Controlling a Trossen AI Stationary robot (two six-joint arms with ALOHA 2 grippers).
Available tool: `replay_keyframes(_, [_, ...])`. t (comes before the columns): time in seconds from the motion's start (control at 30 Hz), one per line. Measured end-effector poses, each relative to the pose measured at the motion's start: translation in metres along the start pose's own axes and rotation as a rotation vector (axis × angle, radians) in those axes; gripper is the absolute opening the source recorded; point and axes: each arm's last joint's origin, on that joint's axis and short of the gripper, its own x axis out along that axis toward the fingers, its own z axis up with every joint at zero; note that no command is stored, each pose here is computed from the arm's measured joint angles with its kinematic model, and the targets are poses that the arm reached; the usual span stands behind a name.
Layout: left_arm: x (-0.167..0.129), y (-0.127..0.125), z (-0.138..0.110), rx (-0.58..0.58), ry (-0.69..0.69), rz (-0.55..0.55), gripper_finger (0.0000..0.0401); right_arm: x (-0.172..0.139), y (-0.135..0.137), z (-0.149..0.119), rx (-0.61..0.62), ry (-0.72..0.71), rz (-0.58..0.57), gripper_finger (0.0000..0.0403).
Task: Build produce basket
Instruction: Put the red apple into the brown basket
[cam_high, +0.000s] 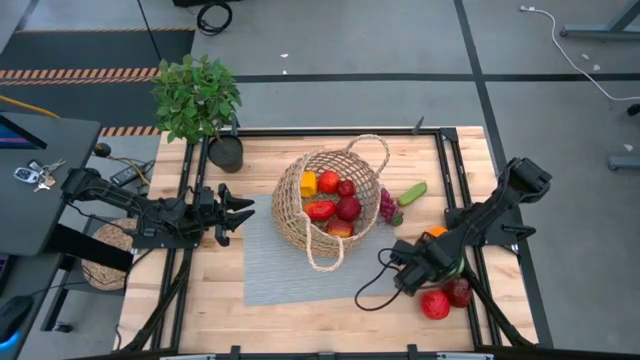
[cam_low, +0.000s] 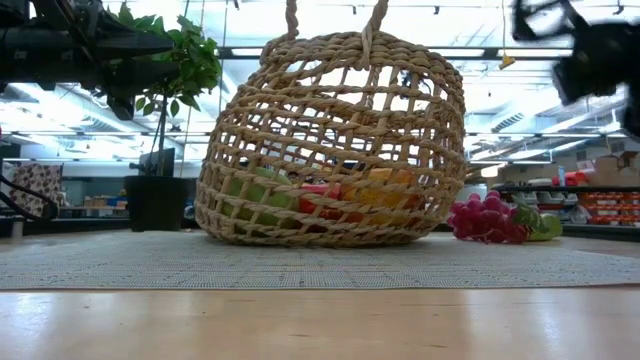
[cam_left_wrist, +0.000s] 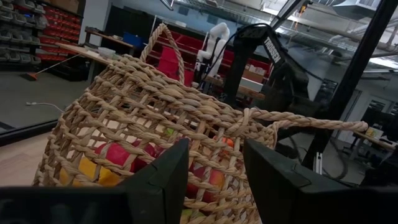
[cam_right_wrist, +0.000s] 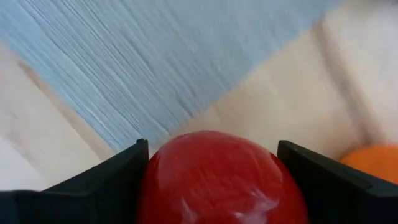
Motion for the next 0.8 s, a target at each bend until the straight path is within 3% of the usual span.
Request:
replay_keyframes(0.33, [0.0,0.0,0.0,0.0,0.0,0.0,0.016,-0.056,0.018,0.05,-0.107,-0.296,0.046,0.0349])
replay_keyframes(0.8, [0.0,0.0,0.0,0.0,0.0,0.0,0.016,-0.183,0.004,0.132,-0.27,-0.682,0.086,0.0348])
